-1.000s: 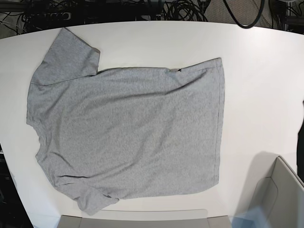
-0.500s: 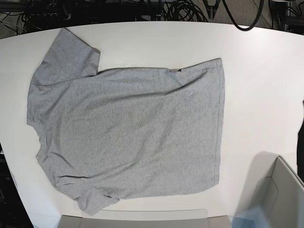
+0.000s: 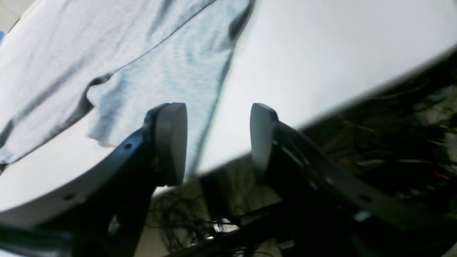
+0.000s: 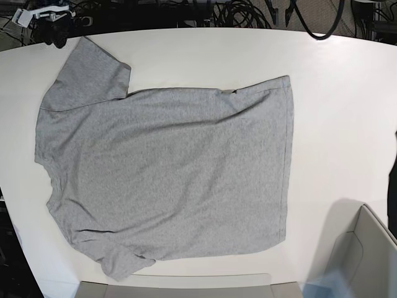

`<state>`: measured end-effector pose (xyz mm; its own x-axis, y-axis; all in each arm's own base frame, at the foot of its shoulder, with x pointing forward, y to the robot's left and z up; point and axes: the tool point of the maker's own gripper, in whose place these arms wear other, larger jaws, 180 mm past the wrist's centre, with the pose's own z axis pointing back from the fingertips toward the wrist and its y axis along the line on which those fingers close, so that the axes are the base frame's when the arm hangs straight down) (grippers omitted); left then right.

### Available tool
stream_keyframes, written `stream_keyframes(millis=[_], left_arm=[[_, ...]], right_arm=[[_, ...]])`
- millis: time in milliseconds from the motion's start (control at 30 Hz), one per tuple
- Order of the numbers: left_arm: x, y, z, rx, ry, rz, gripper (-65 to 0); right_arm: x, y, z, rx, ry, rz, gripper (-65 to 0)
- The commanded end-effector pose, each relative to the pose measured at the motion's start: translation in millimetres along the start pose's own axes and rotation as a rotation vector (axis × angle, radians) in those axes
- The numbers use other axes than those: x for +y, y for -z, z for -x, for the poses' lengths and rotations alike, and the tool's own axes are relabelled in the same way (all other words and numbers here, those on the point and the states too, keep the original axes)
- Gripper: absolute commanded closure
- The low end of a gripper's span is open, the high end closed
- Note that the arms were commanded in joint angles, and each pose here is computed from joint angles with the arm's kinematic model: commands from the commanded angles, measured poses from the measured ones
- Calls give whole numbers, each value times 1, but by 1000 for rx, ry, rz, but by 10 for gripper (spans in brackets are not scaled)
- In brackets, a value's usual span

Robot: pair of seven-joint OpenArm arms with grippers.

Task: Fold the T-shirt properly
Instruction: 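Lower both grippers and pinch the shirt's two hem corners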

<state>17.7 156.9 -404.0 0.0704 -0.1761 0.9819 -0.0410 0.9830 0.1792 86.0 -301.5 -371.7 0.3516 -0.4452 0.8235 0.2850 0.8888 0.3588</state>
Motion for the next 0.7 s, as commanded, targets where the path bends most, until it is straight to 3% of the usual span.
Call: stream_keyframes(millis=[0,133,367,667], left_arm=[[1,-4,-10,-45,7,3,-147],[1,-4,-5,-14,7,3,-147],[1,-4,-5,-14,9,2,-147],[2,-3,-5,-16,10,-1,-147]], right_arm=[[0,4,-7,-21,2,-3,-288],[9,29,-4,14,20,-29,-288],[2,59,26,94,70,16,-288],[76,56,77,227,351,-193,-288]])
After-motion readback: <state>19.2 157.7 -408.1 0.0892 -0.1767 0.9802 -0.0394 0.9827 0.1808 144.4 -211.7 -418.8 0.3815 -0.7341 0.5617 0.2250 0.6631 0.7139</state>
